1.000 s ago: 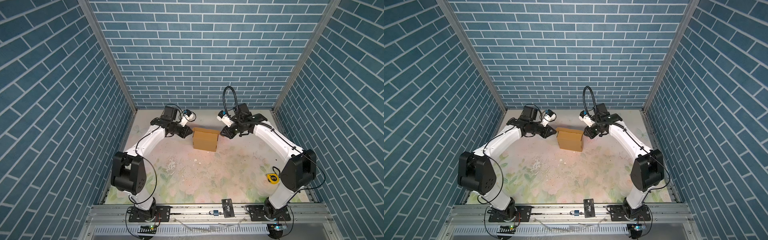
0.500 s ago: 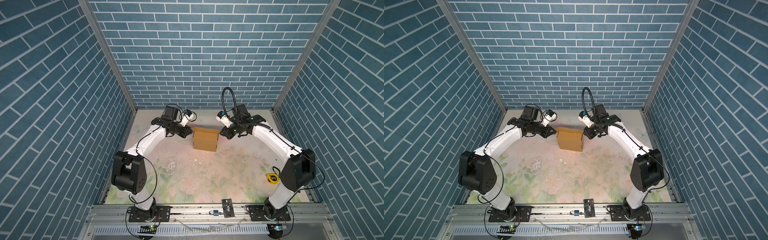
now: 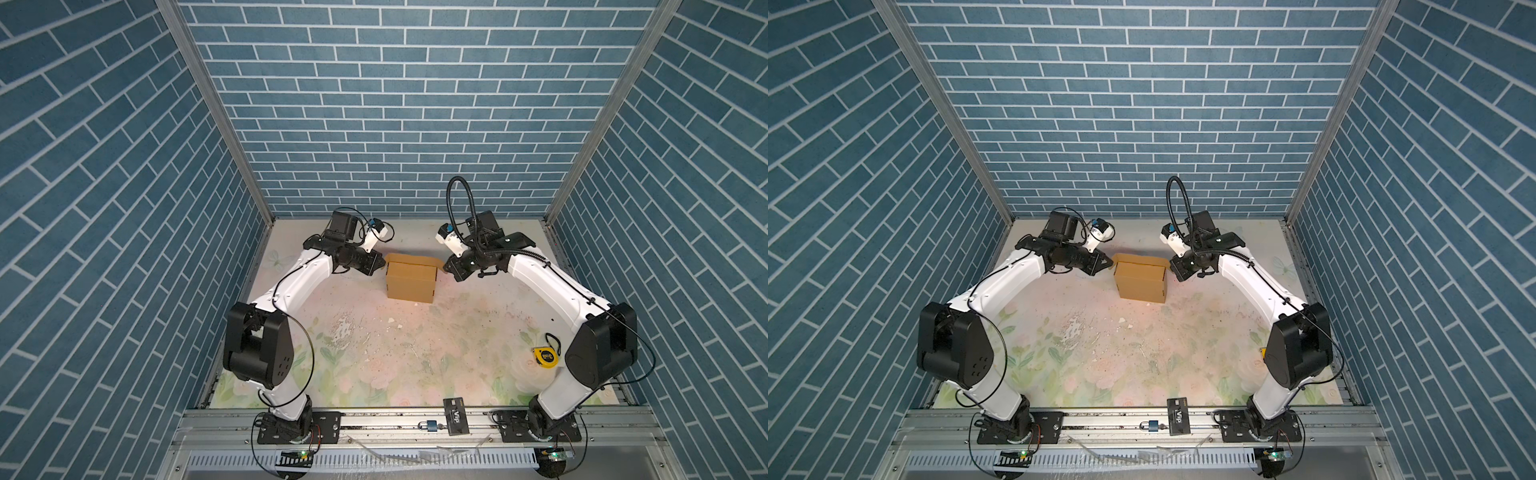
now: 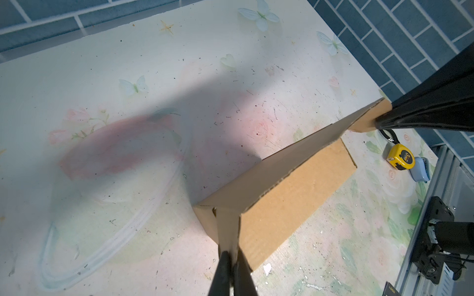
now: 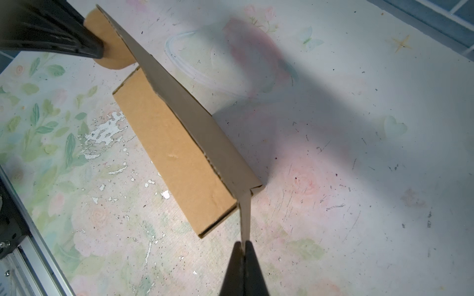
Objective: Fold the paper box
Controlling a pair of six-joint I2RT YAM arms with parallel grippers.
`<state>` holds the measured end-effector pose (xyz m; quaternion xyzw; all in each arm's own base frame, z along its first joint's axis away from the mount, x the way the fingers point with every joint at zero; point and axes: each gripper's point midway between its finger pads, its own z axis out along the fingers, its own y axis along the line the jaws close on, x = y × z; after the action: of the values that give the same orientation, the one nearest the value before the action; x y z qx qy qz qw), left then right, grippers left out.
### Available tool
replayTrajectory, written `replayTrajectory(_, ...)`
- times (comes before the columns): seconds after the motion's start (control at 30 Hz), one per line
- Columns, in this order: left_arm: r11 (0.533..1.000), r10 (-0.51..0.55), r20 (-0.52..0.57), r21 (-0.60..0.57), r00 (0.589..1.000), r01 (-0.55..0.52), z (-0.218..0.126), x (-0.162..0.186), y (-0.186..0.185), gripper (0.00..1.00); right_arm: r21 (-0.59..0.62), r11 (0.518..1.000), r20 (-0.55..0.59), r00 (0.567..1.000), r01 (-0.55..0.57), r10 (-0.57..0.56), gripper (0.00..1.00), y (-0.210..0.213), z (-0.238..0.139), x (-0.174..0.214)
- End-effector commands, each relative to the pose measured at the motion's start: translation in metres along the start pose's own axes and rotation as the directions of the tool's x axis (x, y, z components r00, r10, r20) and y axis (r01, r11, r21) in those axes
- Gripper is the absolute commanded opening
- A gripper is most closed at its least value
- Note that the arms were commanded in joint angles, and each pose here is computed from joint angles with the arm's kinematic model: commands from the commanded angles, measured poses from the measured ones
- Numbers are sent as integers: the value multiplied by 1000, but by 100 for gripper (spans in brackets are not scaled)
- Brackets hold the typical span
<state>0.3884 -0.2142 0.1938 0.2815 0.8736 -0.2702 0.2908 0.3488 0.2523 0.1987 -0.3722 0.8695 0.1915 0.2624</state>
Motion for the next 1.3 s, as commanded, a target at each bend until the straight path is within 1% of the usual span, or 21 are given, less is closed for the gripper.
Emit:
replayTrajectory(0.0, 1000, 0, 20, 12, 1000, 0, -5, -11, -9, 7, -13, 1000, 34, 999, -16, 16, 0, 9, -10, -7)
replayTrajectory(0.2, 1000, -26, 20, 4, 999, 25, -4, -14, -13, 6, -38, 998, 39, 998, -44, 46, 0, 19, -5, -12)
replayTrajectory(0.4, 994, -111, 21, -17, 994, 111, 1, -13, -11, 2, -55, 995, 68, 993, -89, 92, 0, 25, -8, -22)
replayTrajectory(0.53, 987, -160, 27, 9, 987, 159, 6, -14, -15, 1, -78, 990, 79, 990, -114, 120, 0, 30, -6, -26)
replayTrajectory(0.73, 982, -186, 19, 18, 982, 186, 10, -14, -20, 1, -66, 983, 86, 980, -173, 178, 0, 27, -4, -29)
replayTrajectory(0.93, 984, -175, -2, -3, 984, 175, 18, -5, -19, 1, -67, 974, 81, 971, -218, 223, 0, 27, -1, -29)
replayTrajectory(1.1, 973, -228, -6, -18, 974, 228, 27, 2, -14, 1, -64, 968, 79, 966, -242, 247, 0, 28, 3, -27)
replayTrajectory(1.27, 967, -256, -5, -15, 967, 256, 32, 7, -14, 1, -52, 963, 84, 960, -265, 268, 0, 28, 5, -26)
